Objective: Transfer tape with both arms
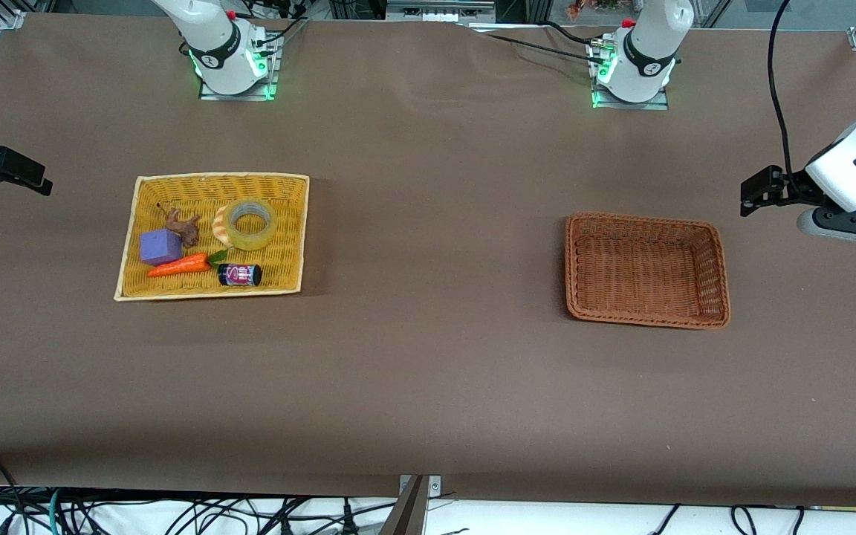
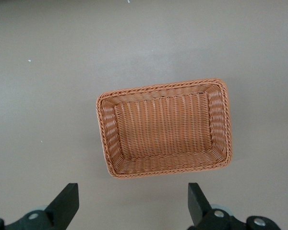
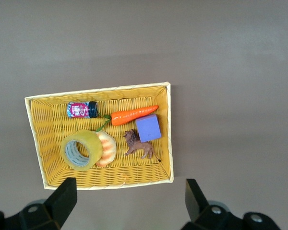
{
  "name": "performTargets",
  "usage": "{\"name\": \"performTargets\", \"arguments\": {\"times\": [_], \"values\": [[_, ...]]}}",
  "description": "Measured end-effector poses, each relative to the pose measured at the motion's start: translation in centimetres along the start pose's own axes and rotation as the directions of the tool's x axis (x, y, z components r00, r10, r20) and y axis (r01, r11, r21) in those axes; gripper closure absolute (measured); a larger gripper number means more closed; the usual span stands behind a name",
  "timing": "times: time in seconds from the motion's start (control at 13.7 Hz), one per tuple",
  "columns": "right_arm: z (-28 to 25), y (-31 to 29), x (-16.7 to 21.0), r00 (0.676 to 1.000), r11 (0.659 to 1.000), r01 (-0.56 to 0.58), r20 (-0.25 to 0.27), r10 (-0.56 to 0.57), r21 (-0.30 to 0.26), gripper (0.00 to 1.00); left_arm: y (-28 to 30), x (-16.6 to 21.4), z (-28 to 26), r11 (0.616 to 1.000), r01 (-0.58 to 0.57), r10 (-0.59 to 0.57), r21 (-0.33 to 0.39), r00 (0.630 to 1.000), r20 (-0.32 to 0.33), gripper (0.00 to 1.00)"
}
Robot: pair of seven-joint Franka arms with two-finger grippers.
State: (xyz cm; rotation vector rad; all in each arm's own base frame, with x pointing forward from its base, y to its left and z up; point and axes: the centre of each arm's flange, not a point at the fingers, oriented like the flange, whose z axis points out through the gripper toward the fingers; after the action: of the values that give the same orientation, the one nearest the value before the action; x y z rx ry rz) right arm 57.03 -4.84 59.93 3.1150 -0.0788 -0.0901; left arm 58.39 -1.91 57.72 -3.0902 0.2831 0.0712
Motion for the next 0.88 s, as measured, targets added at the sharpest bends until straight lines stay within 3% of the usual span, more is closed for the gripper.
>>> {"name": "performTargets", "arguments": {"times": [0.44, 0.88], "values": [[0.4, 0.0, 0.2, 1.000, 1.000, 0.000, 0.007, 0.000, 0.000, 0.00, 0.0, 0.0, 0.0, 1.000, 0.000, 0.000, 0.000, 1.000, 0.000, 0.00], [7.0, -2.3, 3.2, 0.993, 0.998, 0.063, 0.101, -0.063, 0.000, 0.00, 0.0, 0.0, 0.0, 1.000, 0.000, 0.000, 0.000, 1.000, 0.000, 0.00]]}}
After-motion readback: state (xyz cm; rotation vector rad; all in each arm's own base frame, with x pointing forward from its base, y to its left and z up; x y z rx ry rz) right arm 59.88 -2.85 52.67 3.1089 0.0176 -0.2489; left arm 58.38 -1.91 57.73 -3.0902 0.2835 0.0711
